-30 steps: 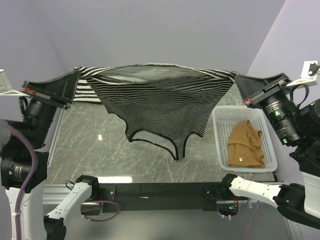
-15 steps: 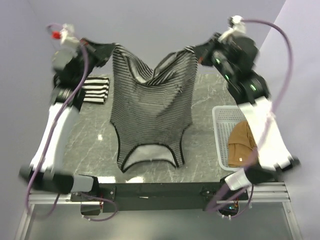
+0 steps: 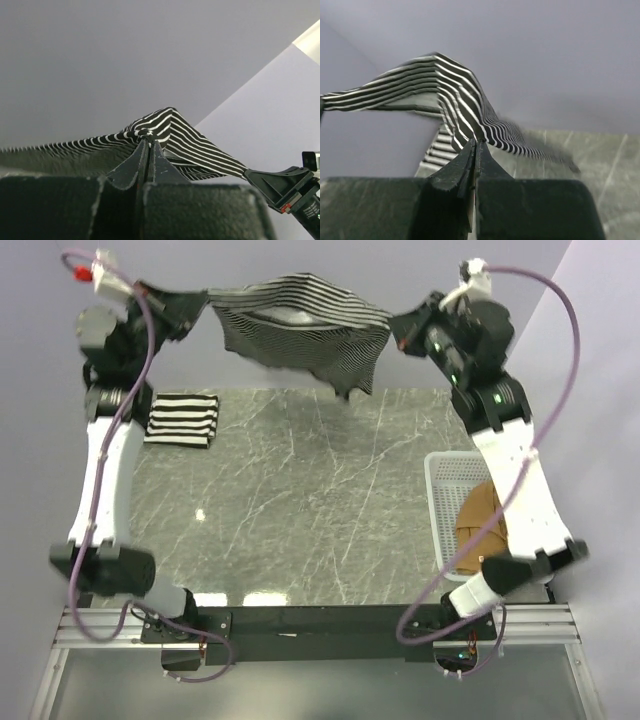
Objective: Fold and stack the tank tops
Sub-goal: Flatten the tank top out, then fold the tank top
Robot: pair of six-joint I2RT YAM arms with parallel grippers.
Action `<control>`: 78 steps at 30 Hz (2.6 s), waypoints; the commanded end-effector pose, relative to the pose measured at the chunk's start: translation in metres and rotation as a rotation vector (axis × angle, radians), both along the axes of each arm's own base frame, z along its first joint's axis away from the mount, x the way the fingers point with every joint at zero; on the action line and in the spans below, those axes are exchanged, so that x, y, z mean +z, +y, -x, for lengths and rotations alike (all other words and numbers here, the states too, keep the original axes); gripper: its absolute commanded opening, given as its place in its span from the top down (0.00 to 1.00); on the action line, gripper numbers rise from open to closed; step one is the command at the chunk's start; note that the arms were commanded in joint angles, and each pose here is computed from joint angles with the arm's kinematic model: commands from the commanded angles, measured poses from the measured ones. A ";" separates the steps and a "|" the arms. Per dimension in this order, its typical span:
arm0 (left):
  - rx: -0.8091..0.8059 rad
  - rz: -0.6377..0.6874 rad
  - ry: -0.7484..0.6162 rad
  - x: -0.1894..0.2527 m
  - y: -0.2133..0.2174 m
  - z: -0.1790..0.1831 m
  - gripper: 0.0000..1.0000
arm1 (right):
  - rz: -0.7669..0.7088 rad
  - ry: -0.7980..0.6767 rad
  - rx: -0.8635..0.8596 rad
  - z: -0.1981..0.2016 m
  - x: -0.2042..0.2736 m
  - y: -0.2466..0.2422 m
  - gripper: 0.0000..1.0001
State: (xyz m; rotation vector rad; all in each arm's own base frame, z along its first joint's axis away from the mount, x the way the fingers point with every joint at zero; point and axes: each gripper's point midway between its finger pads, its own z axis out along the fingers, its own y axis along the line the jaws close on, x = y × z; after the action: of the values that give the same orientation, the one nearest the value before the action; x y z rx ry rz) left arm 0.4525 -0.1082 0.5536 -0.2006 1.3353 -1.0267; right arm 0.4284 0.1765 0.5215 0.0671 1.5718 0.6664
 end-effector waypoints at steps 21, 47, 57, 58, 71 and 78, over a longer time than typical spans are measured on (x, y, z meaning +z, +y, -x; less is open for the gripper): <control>0.050 0.094 0.740 -0.393 0.009 0.223 0.37 | -0.028 0.800 -0.041 0.206 -0.412 -0.051 0.46; 0.312 -0.159 0.212 -0.077 0.060 0.130 0.42 | 0.311 0.729 0.312 0.222 -0.396 0.312 0.64; 0.260 -0.171 0.158 -0.056 0.050 0.128 0.43 | 0.463 0.772 0.264 0.217 -0.457 0.349 0.56; 0.259 -0.169 0.166 -0.060 0.051 0.127 0.43 | 0.463 0.771 0.269 0.216 -0.455 0.352 0.55; 0.250 -0.182 0.206 -0.086 0.050 0.115 0.44 | 0.603 0.772 0.247 0.229 -0.490 0.350 0.57; 0.236 -0.179 0.230 -0.098 0.049 0.107 0.45 | 0.671 0.768 0.257 0.237 -0.508 0.346 0.60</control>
State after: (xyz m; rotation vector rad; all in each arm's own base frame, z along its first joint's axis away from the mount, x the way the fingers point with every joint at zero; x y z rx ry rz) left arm 0.3430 -0.0578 0.4502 -0.3792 1.5902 -0.6890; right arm 0.1920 0.5257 0.0250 -0.3969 2.5220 0.3367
